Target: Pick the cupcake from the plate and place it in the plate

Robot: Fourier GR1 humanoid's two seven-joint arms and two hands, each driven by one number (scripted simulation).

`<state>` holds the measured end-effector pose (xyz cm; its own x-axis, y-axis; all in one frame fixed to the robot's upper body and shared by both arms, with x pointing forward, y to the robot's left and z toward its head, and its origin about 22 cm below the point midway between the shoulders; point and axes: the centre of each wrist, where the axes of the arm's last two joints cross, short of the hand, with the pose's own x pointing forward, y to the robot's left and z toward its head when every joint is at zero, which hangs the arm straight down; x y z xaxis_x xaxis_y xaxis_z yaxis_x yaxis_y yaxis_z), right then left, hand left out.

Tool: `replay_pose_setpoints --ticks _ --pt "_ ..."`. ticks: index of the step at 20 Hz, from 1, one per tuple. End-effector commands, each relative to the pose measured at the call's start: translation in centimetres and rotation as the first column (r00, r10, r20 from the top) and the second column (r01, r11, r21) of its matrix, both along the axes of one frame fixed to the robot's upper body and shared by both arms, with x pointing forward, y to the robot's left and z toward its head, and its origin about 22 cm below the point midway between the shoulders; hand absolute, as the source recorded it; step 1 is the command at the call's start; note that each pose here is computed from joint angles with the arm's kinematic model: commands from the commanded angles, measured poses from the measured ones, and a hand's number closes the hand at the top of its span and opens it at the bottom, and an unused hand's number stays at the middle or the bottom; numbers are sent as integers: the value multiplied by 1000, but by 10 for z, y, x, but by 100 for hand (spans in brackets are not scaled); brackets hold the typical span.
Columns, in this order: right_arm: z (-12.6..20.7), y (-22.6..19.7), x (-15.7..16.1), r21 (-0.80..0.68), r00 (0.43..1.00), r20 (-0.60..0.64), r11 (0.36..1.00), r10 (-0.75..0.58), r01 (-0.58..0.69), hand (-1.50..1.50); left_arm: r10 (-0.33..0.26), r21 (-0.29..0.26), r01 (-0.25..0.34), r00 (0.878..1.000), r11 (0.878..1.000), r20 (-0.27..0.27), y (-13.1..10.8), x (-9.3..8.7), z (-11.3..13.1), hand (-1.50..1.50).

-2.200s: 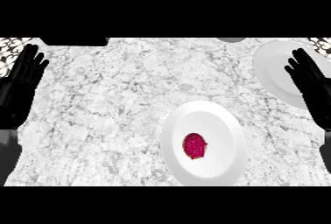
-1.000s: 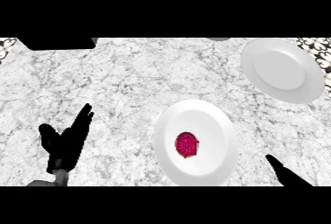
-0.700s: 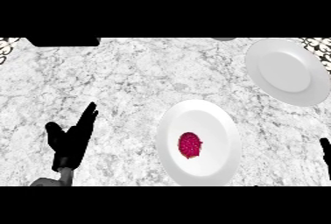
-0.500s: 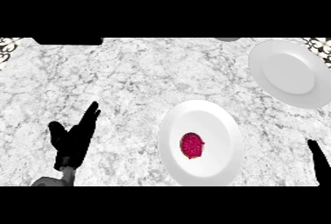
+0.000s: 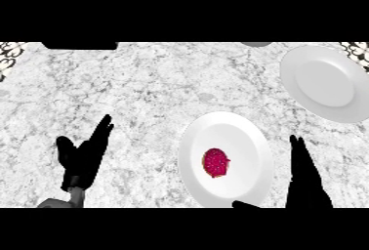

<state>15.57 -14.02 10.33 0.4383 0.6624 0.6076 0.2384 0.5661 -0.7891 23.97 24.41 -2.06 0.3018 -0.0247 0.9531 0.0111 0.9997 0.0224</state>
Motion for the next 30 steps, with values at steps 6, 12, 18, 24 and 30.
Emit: replay_pose_setpoints --ticks 6,12,18,24,30 --pt "-2 47 37 46 979 -200 998 -30 40 -150 -11 -22 9 998 1000 -67 -15 10 -9 0" --pt "-11 71 31 44 983 -184 999 -17 26 -150 -2 -4 2 997 1000 -83 -17 1 -5 0" --pt "-28 62 54 -37 965 -244 996 -92 86 -150 -12 -14 12 998 1000 -63 -1 -15 -19 0" --pt "-39 61 53 -55 951 -290 994 -105 94 -150 8 -3 -8 997 1000 -82 8 -4 -18 0" --pt "-53 68 60 -46 945 -320 997 -69 58 -150 15 -24 -16 998 1000 -66 6 2 -14 0"
